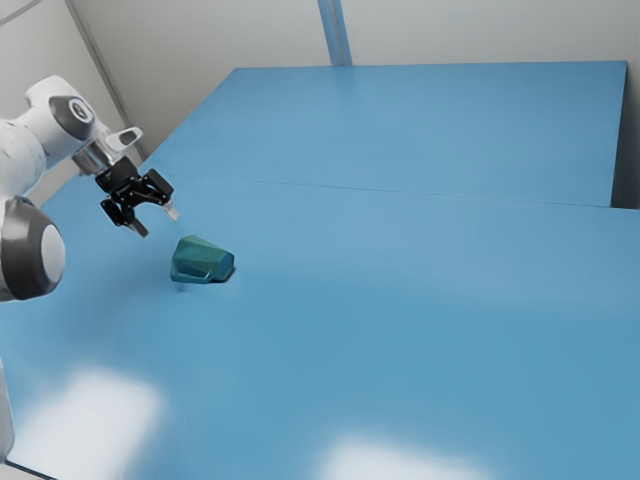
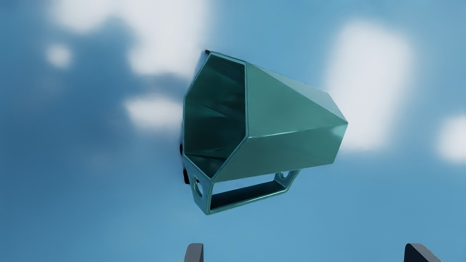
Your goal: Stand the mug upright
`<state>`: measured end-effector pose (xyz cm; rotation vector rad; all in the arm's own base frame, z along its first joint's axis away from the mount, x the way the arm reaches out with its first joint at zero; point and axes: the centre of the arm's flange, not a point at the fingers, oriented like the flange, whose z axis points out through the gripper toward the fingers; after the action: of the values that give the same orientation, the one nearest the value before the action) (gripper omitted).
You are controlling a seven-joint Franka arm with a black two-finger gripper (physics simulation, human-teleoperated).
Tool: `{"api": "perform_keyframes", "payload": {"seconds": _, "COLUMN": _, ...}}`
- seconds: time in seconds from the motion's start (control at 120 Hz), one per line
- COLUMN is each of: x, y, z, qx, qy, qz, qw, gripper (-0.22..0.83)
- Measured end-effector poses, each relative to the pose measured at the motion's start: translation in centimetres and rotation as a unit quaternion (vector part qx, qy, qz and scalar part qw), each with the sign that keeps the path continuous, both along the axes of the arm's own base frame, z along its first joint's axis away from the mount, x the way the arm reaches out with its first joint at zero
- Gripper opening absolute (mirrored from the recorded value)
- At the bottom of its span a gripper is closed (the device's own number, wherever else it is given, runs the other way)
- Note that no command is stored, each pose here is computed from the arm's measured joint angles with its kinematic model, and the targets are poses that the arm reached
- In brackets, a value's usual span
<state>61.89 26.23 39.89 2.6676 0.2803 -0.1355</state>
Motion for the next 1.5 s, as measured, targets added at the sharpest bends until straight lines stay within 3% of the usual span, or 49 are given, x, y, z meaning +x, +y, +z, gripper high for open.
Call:
{"api": "perform_keyframes", "payload": {"seconds": 0.175, "x": 1.2, "y": 1.4, "z": -1.2, "qx": -0.023, "qy": -0.058, "qz": -0.028, "qw": 0.998, "gripper": 0.61}}
{"api": "perform_keyframes", "payload": {"seconds": 0.333, "x": 1.4, "y": 2.1, "z": -2.4, "qx": -0.032, "qy": -0.087, "qz": -0.056, "qw": 0.994, "gripper": 0.61}}
{"api": "perform_keyframes", "payload": {"seconds": 0.758, "x": 0.7, "y": 2.7, "z": -7.4, "qx": -0.070, "qy": -0.113, "qz": -0.102, "qw": 0.986, "gripper": 0.61}}
{"api": "perform_keyframes", "payload": {"seconds": 1.5, "x": -0.8, "y": 1.4, "z": -11.8, "qx": -0.179, "qy": -0.153, "qz": -0.091, "qw": 0.968, "gripper": 0.61}}
